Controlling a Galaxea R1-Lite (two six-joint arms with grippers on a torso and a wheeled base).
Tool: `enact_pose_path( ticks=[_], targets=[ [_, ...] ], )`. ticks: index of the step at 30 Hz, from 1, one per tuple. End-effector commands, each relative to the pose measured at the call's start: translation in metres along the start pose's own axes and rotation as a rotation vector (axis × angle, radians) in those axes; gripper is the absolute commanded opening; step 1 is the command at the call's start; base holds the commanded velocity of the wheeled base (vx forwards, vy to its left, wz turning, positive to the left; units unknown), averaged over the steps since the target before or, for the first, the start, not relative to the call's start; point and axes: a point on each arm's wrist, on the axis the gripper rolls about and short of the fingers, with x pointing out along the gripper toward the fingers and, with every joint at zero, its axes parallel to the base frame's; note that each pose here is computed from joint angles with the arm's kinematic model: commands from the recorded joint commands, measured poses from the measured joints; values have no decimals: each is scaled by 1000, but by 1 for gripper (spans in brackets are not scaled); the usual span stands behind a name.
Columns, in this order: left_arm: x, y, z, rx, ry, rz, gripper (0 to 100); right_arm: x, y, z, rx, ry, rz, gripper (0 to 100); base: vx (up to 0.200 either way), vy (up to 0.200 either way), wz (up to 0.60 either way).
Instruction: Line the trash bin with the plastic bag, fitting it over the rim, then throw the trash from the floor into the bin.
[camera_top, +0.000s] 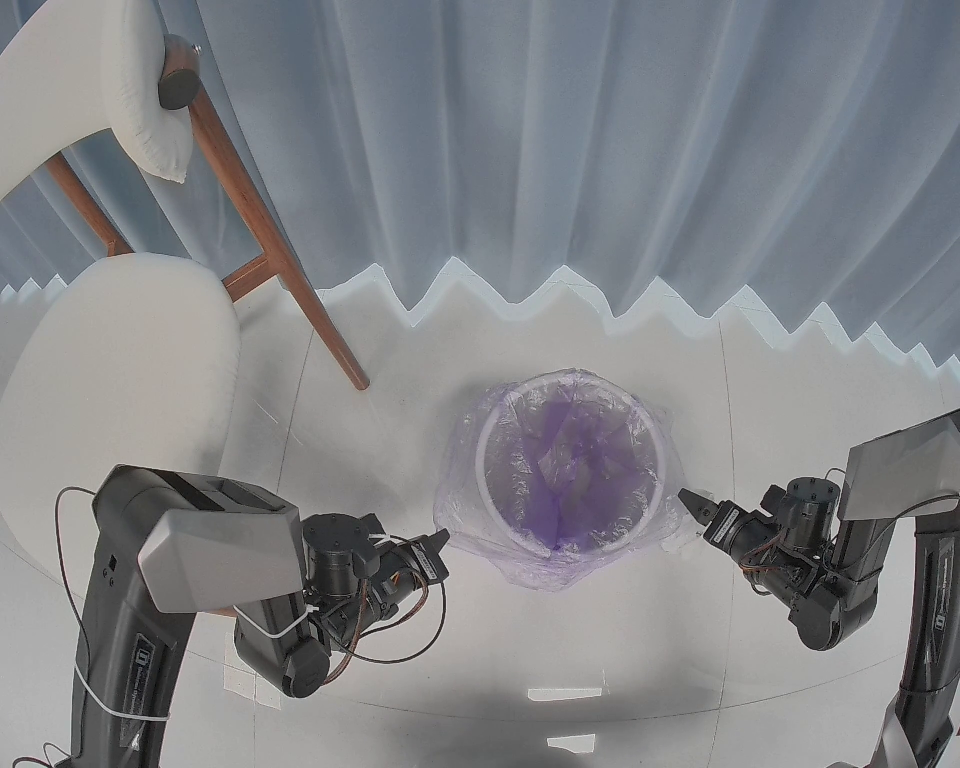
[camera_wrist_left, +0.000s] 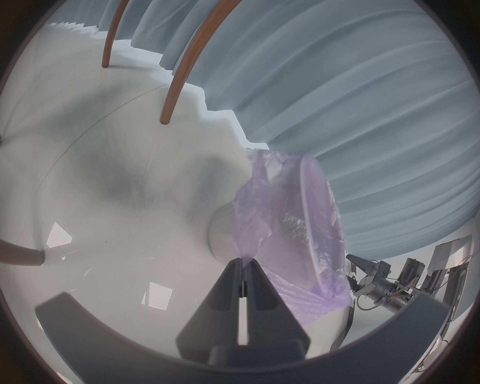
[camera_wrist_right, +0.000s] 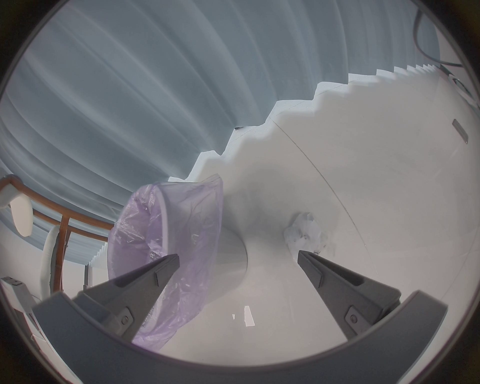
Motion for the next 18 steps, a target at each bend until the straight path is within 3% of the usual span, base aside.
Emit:
enact_pose_path(
  ticks=[1,18],
  targets=[
    [3,8,-12,7,27,28,0,0,-2,-4,-3,8,-1,100,0,0,0],
    [7,-1,-20,60,35,-2,0,19,3,-25,-24,58,43,100,0,0,0]
  ],
)
